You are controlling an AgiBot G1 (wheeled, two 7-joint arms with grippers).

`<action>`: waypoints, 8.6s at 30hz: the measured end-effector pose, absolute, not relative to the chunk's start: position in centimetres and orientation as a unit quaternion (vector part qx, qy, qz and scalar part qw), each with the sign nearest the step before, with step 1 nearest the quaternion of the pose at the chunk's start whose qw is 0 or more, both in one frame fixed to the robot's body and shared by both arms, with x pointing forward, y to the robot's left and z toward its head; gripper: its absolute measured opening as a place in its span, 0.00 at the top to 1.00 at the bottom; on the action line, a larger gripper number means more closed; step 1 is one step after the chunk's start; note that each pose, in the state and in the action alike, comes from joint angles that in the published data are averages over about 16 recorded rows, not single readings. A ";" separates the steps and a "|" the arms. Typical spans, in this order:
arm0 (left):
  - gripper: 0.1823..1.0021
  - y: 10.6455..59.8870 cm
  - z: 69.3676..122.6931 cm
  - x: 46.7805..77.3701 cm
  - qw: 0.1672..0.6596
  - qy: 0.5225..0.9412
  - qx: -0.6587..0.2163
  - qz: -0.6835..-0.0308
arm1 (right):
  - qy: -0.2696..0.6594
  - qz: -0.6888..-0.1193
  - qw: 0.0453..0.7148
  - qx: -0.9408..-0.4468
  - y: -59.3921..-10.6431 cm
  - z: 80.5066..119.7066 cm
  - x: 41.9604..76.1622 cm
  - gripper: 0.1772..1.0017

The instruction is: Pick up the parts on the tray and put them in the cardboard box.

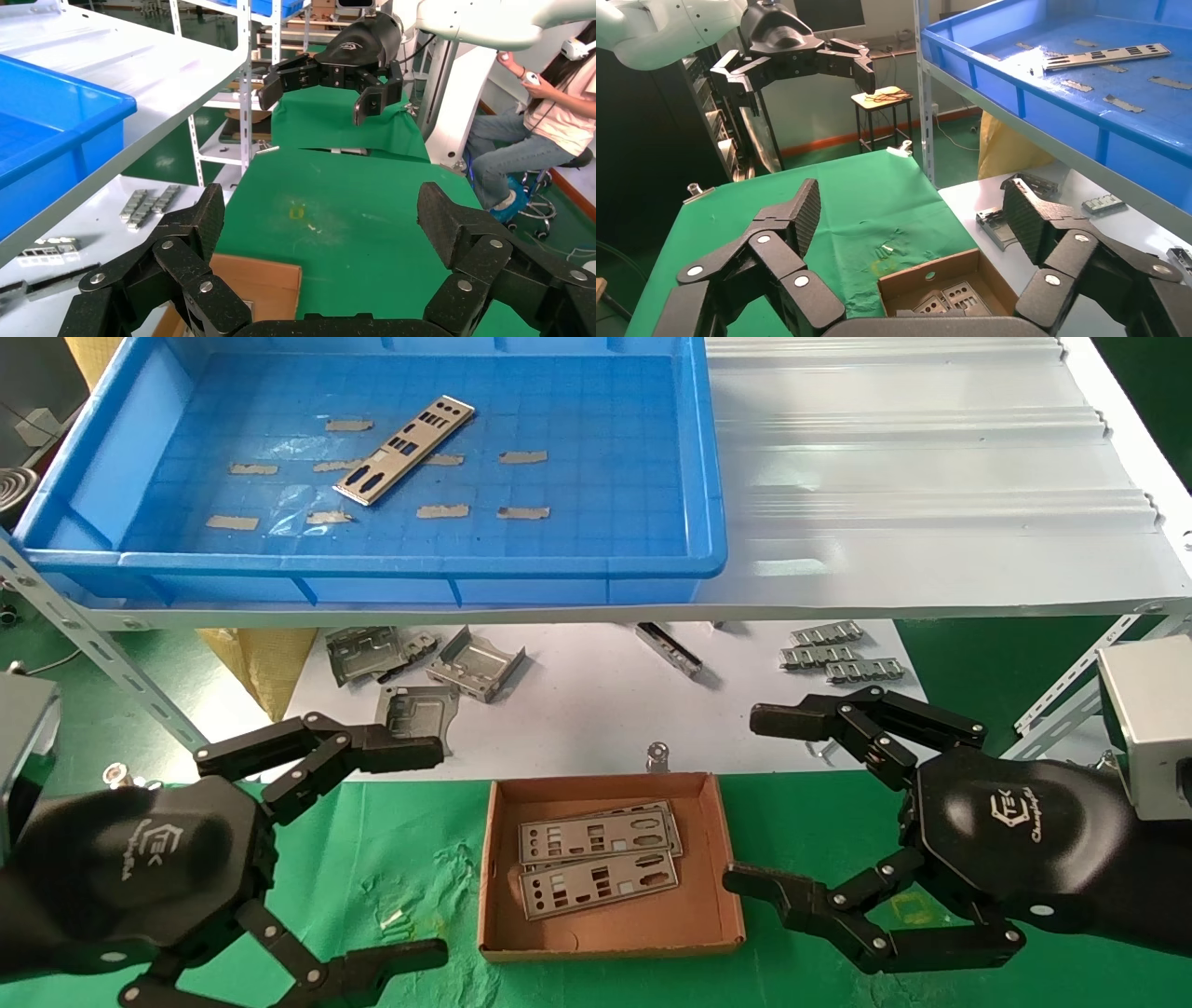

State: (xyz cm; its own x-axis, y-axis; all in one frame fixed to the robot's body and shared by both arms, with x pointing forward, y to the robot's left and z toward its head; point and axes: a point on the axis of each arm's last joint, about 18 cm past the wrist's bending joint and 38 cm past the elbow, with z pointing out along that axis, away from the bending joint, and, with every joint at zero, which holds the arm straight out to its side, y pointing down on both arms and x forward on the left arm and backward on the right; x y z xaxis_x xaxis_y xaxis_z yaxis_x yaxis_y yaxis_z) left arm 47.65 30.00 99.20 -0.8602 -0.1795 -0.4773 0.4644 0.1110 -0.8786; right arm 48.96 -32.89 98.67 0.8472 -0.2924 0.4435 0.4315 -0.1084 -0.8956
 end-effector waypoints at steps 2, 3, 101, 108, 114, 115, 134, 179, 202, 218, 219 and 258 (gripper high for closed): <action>0.00 30.0 99.2 47.6 0.244 0.704 0.101 -0.659 | -0.050 -0.272 0.666 -0.693 -32.9 98.7 49.0 0.06; 0.00 30.0 99.2 47.6 0.244 0.704 0.101 -0.659 | -0.050 -0.272 0.666 -0.693 -32.9 98.7 49.0 0.06; 0.00 27.8 117.4 71.6 0.476 0.636 -0.222 -0.566 | -0.050 -0.272 0.666 -0.693 -32.9 98.7 49.0 0.98; 0.01 27.8 116.9 72.0 0.470 0.631 -0.231 -0.573 | -0.050 -0.272 0.666 -0.693 -32.9 98.7 49.0 0.95; 0.03 27.8 116.6 72.2 0.470 0.629 -0.233 -0.573 | -0.050 -0.272 0.666 -0.693 -32.9 98.7 49.0 0.89; 0.04 27.8 116.6 72.2 0.471 0.629 -0.233 -0.573 | -0.050 -0.272 0.666 -0.693 -32.9 98.7 49.0 0.88; 0.39 27.9 116.6 72.3 0.490 0.636 -0.220 -0.554 | -0.050 -0.272 0.666 -0.693 -32.9 98.7 49.0 0.42; 0.68 26.4 119.9 66.8 0.452 0.663 -0.086 -0.590 | -0.050 -0.272 0.666 -0.693 -32.9 98.7 49.0 0.00; 0.68 22.1 110.3 60.6 0.330 0.760 0.167 -0.535 | -0.050 -0.272 0.666 -0.693 -32.9 98.7 49.0 0.00; 0.68 18.5 94.5 67.3 0.317 0.808 0.155 -0.471 | -0.050 -0.272 0.666 -0.693 -32.9 98.7 49.0 0.00; 0.68 18.3 93.8 67.7 0.318 0.810 0.152 -0.468 | -0.050 -0.272 0.666 -0.693 -32.9 98.7 49.0 0.00; 0.22 19.6 91.1 66.7 0.257 0.771 0.068 -0.579 | -0.050 -0.272 0.666 -0.693 -32.9 98.7 49.0 0.00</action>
